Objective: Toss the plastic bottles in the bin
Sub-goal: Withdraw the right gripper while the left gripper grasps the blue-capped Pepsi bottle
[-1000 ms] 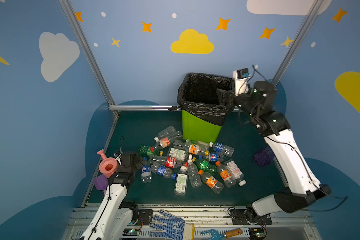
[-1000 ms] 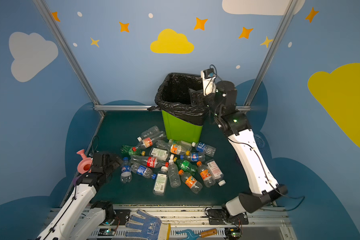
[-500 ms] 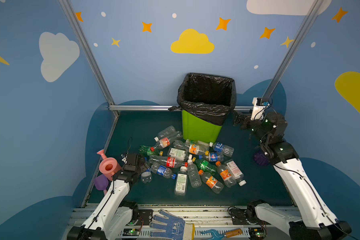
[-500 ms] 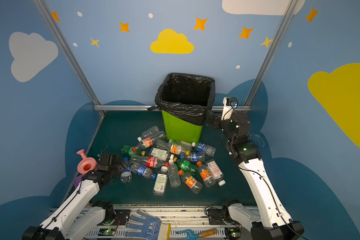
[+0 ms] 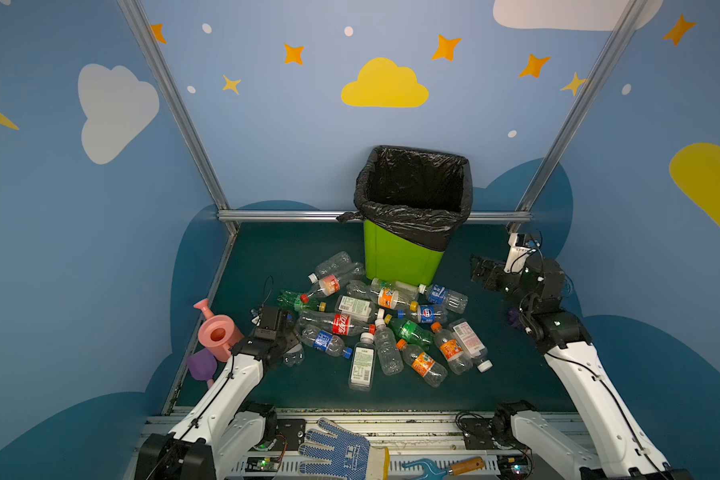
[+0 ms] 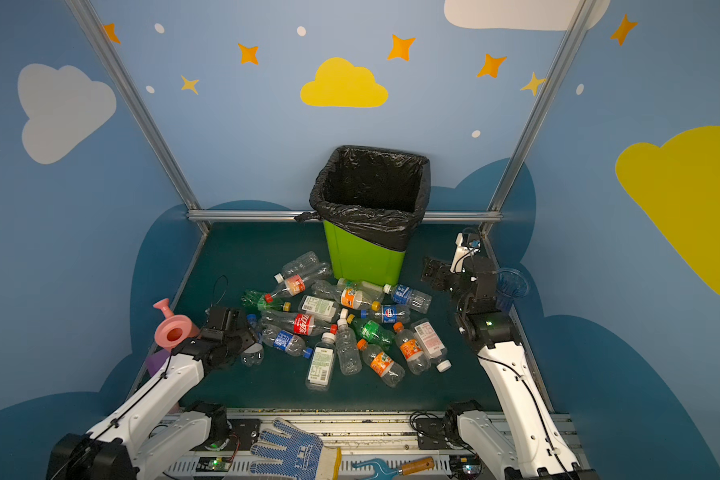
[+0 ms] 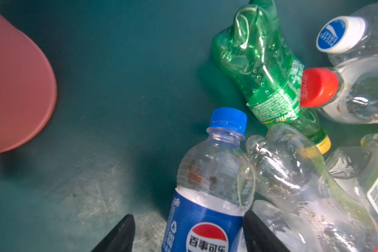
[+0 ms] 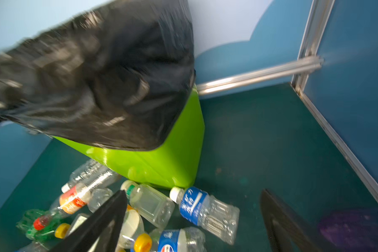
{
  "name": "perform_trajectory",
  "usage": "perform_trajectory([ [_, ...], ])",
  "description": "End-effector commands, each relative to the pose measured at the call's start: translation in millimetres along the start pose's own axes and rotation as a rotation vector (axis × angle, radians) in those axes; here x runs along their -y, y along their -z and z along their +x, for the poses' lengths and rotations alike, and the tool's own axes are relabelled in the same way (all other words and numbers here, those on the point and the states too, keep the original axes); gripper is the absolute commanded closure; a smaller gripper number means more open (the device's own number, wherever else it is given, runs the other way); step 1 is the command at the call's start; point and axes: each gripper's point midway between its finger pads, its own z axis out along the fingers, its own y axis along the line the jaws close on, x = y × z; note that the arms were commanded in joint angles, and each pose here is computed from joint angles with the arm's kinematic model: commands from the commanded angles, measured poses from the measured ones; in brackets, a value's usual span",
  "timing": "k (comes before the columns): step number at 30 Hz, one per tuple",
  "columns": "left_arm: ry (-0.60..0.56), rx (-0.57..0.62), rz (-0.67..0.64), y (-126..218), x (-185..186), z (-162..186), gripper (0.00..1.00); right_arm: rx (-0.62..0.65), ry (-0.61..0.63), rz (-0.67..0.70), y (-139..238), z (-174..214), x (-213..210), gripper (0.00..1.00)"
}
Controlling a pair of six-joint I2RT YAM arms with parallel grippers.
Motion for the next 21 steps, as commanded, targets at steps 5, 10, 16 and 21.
perform_trajectory([
  [5, -0.03, -0.028, 0.001, -6.9, 4.5, 2.4, 0.26, -0.028, -0.061, 0.023, 4.8, 19.3, 15.1, 0.05],
  [10, -0.03, -0.049, 0.009, -12.8, 8.3, 4.9, 0.27, -0.053, -0.097, 0.034, 2.0, 31.4, 23.8, 0.05],
  [16, -0.032, -0.069, 0.017, -15.4, 13.0, 5.5, 0.29, -0.066, -0.124, 0.034, 0.1, 37.7, 29.6, 0.05],
  [21, -0.032, -0.082, 0.025, -17.8, 15.8, 6.9, 0.33, -0.077, -0.138, 0.036, -1.3, 41.7, 33.2, 0.05],
])
